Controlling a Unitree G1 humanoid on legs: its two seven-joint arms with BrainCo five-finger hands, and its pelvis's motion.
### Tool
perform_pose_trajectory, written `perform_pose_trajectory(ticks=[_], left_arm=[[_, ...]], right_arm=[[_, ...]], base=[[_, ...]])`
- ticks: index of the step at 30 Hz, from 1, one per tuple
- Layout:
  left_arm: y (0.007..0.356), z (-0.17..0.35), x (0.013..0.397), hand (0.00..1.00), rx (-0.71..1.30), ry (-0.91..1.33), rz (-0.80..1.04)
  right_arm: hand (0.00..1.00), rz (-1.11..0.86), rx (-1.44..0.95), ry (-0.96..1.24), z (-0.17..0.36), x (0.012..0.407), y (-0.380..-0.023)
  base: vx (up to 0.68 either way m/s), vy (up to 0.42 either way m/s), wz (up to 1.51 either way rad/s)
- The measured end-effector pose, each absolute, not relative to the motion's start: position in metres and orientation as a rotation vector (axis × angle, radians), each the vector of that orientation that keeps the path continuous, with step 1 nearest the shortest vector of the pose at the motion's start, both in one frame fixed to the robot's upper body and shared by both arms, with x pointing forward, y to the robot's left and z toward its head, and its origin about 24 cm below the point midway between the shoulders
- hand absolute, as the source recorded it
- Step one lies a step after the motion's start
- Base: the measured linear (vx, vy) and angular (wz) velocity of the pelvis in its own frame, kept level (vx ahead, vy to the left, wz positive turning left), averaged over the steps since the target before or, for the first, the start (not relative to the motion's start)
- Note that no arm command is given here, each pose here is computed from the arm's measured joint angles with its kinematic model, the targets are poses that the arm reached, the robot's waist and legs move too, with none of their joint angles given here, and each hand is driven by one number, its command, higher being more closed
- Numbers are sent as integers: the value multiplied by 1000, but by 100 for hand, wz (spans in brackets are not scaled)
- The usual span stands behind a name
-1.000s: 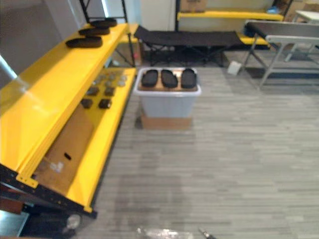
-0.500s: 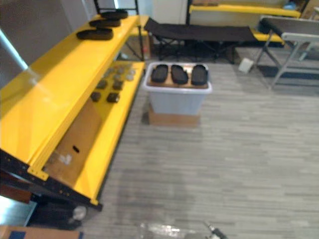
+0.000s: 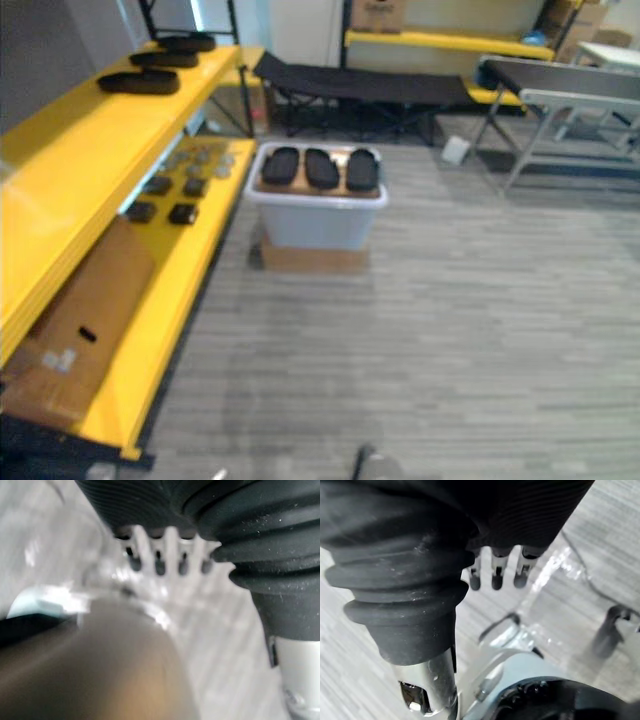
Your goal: Walk over and take plastic housings, then place them on the shelf
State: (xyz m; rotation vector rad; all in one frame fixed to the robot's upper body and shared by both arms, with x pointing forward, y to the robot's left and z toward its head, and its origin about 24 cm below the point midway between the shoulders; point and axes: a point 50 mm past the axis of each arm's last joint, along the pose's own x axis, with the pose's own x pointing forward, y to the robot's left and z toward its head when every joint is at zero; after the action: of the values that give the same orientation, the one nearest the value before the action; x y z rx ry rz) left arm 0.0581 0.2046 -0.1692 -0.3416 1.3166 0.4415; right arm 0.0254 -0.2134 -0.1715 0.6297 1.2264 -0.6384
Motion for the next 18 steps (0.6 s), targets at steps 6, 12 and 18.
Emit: perform_pose_trajectory(ticks=[6,12,18], left_arm=[[197,-170,60,0,-298,1319,435],[216,-168,51,0,-199,1303,469],[222,-166,61,0,-38,1294,351]], right_arm=[[0,-631,603,1052,-161,77,-232],[0,-610,639,1040,-163,77,-217],[0,-549,685,1075,-167,82,-194]], base=[[412,-150,-9],[372,183,5],[390,175,6]])
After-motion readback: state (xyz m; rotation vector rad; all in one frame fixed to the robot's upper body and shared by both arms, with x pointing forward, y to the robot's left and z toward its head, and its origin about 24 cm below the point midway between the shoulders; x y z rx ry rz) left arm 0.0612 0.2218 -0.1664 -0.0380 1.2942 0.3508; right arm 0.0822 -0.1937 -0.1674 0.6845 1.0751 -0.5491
